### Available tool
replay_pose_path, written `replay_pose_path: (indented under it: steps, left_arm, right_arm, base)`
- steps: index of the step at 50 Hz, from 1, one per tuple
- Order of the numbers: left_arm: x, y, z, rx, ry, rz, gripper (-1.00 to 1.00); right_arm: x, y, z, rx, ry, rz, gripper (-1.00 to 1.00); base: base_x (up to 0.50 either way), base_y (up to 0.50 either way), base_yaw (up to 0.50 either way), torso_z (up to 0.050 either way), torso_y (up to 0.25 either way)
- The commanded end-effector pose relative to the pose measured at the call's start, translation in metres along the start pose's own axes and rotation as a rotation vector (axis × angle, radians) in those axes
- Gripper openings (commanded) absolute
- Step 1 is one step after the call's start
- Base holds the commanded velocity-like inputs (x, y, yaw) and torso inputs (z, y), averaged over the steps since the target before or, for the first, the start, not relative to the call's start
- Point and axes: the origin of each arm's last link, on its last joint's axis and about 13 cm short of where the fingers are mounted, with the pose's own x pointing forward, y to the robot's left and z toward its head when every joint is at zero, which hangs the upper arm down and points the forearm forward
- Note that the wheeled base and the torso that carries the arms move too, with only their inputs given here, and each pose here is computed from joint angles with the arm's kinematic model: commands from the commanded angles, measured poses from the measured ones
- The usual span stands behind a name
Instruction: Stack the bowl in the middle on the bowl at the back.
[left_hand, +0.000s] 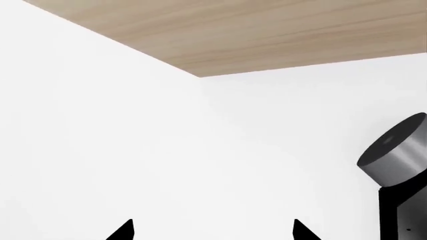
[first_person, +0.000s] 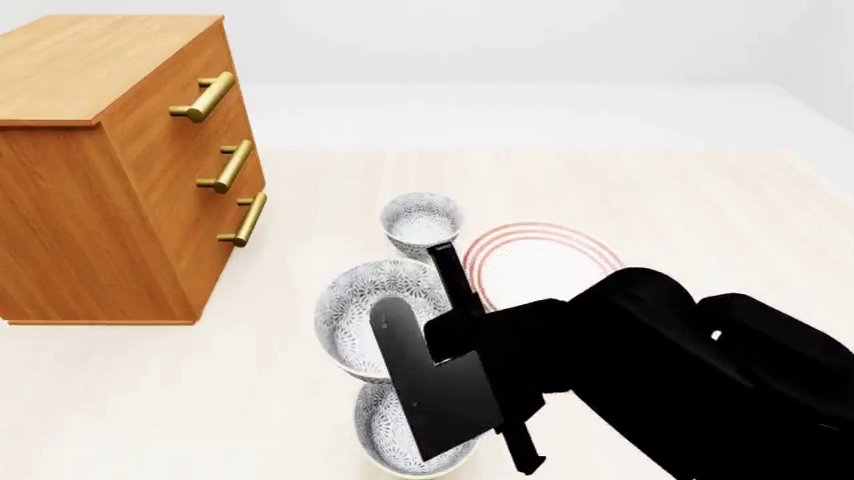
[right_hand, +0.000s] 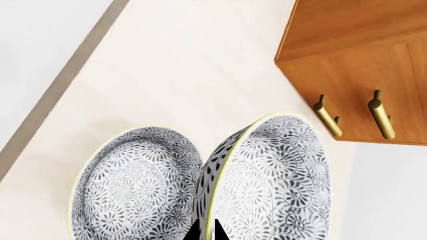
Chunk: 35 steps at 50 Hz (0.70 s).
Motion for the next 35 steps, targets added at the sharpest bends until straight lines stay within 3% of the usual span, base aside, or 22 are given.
replay_pose_path:
  steps: [1, 35]
  left_arm:
    - [0.000, 0.000, 0.000, 0.007, -0.008, -0.001, 1.00]
    - [0.000, 0.000, 0.000, 0.011, -0.010, -0.005, 1.00]
  right_arm:
    - [-0.014, 0.014, 0.010, 0.002, 0.023, -0.025, -1.00]
    - [-0.010, 0.050, 0.023, 0.071, -0.003, 0.026, -1.00]
  base:
    - [0.00, 0.00, 0.00, 0.000, 0.000]
    - [0.00, 0.00, 0.00, 0.000, 0.000]
